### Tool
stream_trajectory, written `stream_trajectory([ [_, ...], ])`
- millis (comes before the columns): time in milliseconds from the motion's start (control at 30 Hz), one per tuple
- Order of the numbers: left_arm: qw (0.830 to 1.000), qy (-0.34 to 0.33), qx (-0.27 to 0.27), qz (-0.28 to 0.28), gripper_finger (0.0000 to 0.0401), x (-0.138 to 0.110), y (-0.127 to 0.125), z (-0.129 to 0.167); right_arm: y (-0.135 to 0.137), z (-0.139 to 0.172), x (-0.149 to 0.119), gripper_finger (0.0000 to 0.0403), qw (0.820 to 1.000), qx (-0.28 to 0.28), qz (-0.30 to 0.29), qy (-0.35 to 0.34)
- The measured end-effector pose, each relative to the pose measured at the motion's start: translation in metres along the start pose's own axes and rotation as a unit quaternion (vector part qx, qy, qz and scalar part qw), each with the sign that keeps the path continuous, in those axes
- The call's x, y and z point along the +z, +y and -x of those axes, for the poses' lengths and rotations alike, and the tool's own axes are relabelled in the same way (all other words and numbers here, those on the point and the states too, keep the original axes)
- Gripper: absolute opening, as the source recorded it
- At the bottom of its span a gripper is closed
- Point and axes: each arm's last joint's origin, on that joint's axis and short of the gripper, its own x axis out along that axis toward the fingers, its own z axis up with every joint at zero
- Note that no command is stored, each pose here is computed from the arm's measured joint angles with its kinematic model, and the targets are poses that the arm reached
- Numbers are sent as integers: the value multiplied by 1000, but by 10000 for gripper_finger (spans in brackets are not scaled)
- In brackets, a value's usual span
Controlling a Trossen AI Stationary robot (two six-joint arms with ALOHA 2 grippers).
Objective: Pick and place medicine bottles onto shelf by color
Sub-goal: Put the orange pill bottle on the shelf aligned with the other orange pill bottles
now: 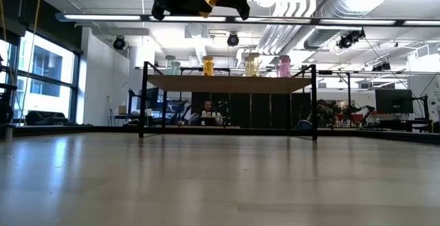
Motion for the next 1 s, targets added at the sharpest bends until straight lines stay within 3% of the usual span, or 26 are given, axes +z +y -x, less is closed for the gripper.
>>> stream_trajectory([
  [300,1000,0,0,0,98,0,0,0,0,0,0,105,1000,0,-8,0],
  [733,999,26,14,40,198,2,7,11,-2,1,2,106,999,-30,-5,-12],
  [1000,997,33,17,61,215,15,26,40,-4,1,4,106,997,-69,3,-21],
])
